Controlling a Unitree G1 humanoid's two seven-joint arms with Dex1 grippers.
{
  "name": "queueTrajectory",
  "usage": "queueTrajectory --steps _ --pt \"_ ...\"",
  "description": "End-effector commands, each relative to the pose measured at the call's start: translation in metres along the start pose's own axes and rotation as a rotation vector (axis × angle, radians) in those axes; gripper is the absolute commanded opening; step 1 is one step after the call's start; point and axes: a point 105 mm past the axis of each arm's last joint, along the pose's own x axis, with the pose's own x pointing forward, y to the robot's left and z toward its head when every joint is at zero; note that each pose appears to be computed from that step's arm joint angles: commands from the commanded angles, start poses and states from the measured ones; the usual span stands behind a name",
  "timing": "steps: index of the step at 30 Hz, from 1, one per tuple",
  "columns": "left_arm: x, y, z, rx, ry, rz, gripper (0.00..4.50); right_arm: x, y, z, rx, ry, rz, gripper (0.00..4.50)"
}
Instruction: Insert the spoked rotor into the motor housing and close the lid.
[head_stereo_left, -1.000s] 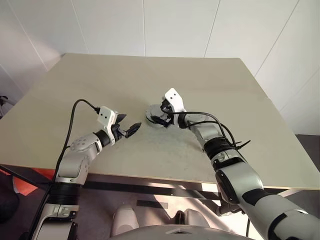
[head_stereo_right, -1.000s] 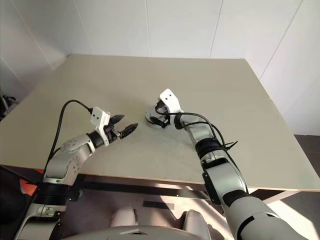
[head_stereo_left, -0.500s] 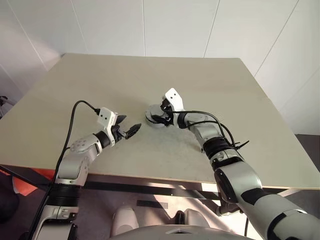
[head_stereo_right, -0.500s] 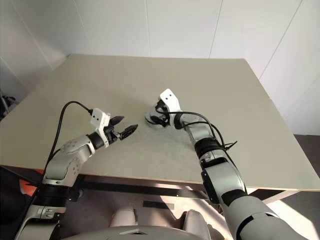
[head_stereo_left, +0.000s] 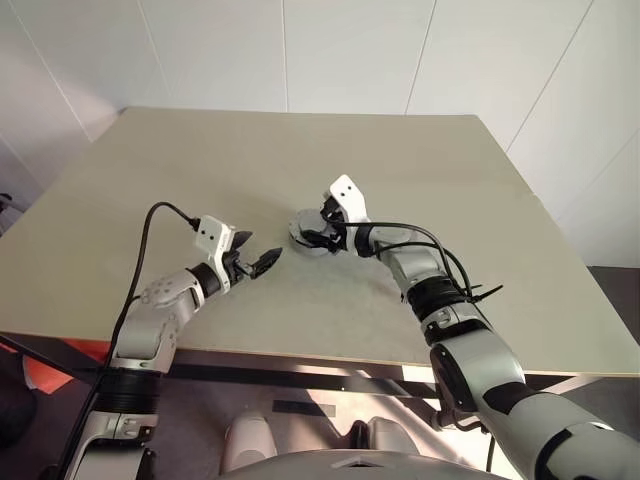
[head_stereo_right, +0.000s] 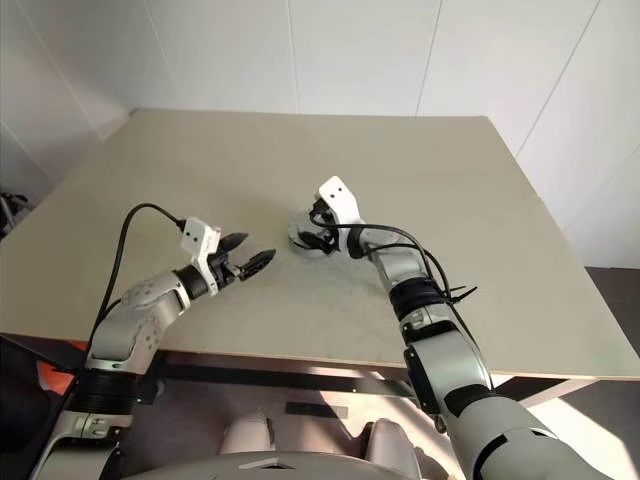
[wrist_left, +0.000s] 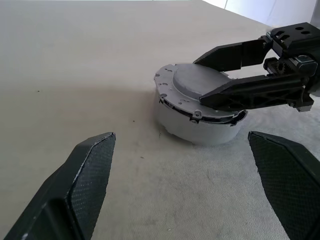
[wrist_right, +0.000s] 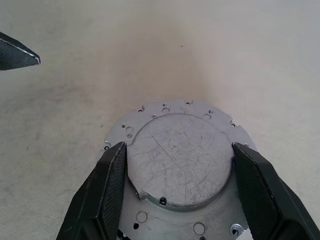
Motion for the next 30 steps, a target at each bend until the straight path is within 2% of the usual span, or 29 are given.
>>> queueTrajectory --steps 1,13,30 --pt "0.0 -0.001 0.007 0.022 -0.019 -0.003 4.5 -0.001 0.002 0.026 -0.028 -0.087 -0.001 3.2" --pt "-0.002 0.002 0.009 0.033 -0.019 0.007 4.5 -0.004 0.014 0.007 -0.032 -0.033 0.016 3.2" --pt "0.0 -0.002 0.005 0.028 -0.008 -0.003 4.5 0.003 0.011 0.019 -0.083 -0.044 0.006 3.2"
